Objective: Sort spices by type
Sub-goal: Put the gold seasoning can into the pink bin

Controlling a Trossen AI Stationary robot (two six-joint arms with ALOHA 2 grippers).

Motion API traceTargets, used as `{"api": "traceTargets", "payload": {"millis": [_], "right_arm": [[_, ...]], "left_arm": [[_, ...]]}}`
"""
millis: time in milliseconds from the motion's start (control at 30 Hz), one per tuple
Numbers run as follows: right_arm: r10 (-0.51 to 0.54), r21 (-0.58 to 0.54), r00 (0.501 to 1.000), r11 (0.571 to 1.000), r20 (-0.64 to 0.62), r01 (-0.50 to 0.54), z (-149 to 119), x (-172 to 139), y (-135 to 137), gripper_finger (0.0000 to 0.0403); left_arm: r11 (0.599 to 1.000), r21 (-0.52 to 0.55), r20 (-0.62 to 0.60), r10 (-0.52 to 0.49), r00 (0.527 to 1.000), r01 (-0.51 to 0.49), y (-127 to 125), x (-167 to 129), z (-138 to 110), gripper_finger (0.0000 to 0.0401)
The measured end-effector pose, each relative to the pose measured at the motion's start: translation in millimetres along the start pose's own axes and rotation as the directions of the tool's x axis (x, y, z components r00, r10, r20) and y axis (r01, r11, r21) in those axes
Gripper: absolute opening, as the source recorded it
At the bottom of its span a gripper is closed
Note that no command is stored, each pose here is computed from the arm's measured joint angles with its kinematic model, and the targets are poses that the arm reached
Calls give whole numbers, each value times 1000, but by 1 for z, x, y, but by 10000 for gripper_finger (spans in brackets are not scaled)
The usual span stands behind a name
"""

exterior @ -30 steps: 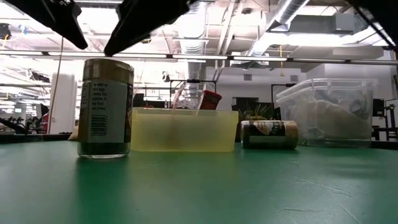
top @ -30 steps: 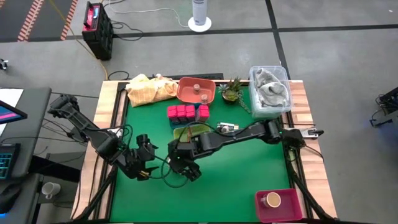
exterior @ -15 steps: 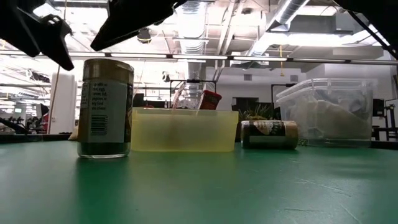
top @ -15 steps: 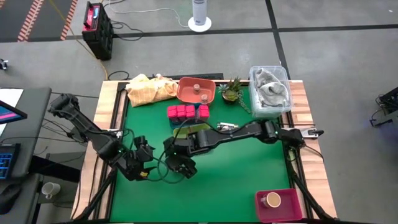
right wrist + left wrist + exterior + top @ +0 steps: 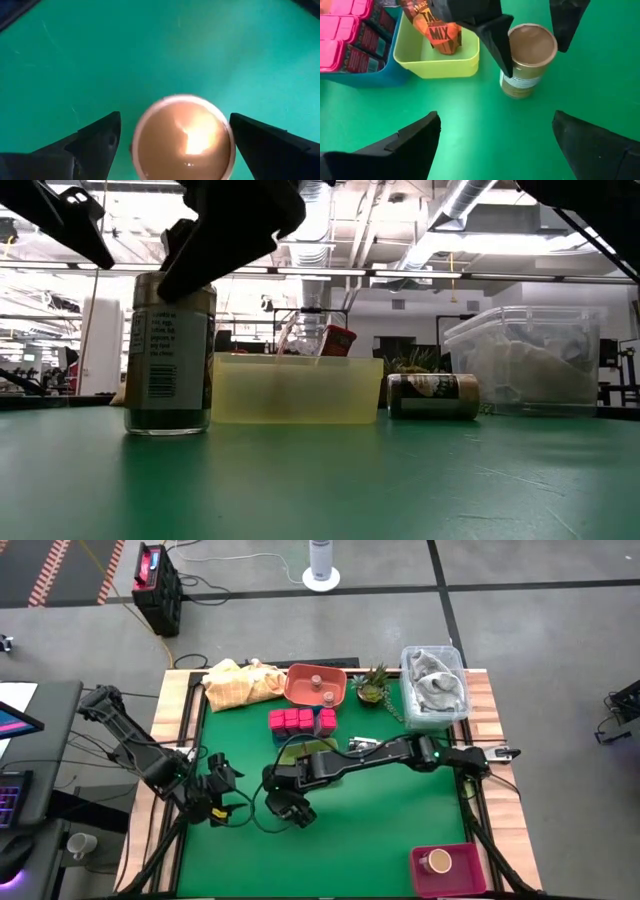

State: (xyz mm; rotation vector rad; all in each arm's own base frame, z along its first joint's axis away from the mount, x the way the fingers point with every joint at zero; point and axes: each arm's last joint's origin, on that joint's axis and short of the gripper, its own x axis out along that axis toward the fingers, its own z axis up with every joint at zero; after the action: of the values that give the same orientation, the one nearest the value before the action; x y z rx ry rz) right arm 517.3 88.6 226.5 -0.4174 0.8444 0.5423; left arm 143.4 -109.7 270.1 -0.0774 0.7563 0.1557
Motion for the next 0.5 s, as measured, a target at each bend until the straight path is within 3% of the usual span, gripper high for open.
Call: {"api": "traceTargets", "payload": {"millis": [267,500], "right_arm": [[12,7,999,1000,-30,-12,-4,0,-1,368],[15,14,999,1000,-35,-14,-6,2,0,306]], "left_arm": [[1000,8,6,23,1000,-23,2,0,-1,366],[1000,-12,9,29,1000,-29,2,0,-1,366]]}}
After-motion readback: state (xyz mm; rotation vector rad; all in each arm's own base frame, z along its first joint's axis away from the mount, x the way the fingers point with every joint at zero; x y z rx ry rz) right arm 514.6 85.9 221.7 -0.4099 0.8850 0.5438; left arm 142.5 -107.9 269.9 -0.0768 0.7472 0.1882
